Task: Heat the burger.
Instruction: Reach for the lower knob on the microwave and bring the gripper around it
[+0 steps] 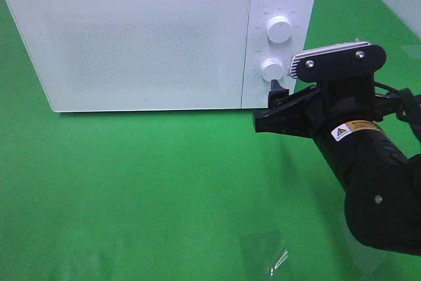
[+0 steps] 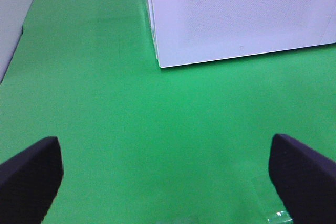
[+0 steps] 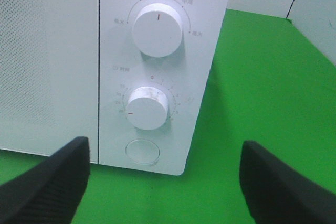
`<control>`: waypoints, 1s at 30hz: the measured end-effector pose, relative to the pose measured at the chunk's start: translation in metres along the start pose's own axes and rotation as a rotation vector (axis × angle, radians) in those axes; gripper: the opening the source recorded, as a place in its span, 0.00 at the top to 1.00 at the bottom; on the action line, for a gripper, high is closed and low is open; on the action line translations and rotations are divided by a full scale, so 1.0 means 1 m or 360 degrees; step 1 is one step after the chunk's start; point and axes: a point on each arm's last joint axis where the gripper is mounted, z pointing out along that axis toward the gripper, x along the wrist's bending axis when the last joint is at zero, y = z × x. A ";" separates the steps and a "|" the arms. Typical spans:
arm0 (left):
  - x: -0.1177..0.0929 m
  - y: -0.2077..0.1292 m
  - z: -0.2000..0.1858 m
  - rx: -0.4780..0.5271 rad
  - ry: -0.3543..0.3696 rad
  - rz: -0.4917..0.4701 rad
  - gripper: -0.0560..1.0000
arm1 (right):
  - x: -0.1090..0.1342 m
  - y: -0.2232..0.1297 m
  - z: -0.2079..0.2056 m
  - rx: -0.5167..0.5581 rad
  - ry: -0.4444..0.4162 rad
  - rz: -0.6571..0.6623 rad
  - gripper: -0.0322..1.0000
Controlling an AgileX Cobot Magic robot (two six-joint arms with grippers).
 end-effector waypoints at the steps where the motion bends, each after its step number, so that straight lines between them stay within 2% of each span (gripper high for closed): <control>1: 0.000 0.000 0.000 0.0000 0.0000 0.0000 0.01 | 0.002 -0.001 0.002 0.0003 0.0000 0.0014 0.24; 12: 0.000 0.000 0.000 0.0000 0.0000 0.0000 0.01 | 0.019 -0.009 0.024 0.0015 -0.0021 0.0042 0.24; 30: 0.000 0.000 0.000 0.0001 0.0004 0.0002 0.01 | 0.010 -0.012 0.065 -0.0009 -0.0182 0.0087 0.24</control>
